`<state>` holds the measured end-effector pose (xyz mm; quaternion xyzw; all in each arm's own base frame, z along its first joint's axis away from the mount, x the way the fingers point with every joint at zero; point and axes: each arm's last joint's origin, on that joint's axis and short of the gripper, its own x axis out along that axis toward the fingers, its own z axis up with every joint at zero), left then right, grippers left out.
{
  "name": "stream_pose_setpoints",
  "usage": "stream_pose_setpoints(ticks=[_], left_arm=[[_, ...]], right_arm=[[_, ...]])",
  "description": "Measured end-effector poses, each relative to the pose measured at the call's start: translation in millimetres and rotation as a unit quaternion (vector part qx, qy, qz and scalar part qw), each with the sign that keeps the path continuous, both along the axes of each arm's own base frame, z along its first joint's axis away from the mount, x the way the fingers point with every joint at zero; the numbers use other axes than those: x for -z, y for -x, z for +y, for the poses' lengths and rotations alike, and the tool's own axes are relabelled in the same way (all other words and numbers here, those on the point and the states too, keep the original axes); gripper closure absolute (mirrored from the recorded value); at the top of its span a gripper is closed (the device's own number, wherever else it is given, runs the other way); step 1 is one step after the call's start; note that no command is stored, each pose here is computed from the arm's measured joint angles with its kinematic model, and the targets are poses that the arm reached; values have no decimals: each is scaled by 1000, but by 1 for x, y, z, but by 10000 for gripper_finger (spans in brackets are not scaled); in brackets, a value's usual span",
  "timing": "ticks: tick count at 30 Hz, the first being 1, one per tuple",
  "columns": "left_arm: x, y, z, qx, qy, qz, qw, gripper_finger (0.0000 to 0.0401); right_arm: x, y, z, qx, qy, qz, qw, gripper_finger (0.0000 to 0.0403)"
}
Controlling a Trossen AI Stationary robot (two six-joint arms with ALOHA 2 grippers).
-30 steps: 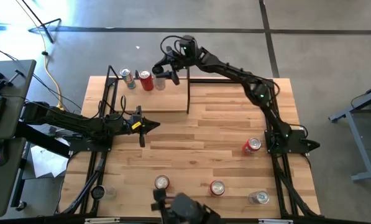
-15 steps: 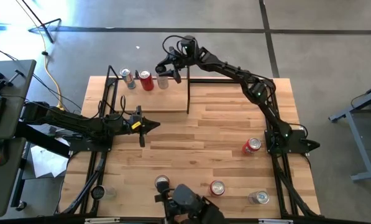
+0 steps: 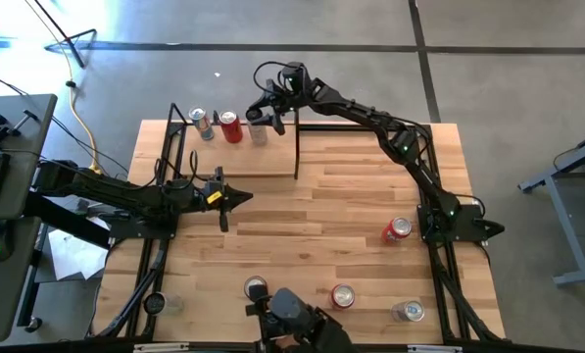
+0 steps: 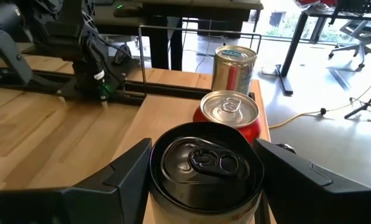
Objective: Place canned beverage on shelf
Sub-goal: Put the top white yellow soda can on the shelf, then put the bottom red soda can on the shelf
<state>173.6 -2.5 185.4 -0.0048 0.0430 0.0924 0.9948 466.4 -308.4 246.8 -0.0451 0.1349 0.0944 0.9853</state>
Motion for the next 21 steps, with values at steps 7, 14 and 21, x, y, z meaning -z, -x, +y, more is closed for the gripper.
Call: stream_pose_setpoints(ticks=[7,14,21], left_arm=[[0,0,0,0,0,1,1000,401],[0,0,0,0,0,1,1000,401],[0,0,0,0,1,1,1000,401]], right_arm=[[0,-2,2,11,6,3,1000,126],[-1,-9,9,36,36,0,999,76],[-14,-14,16,31,38,-8,999,72]])
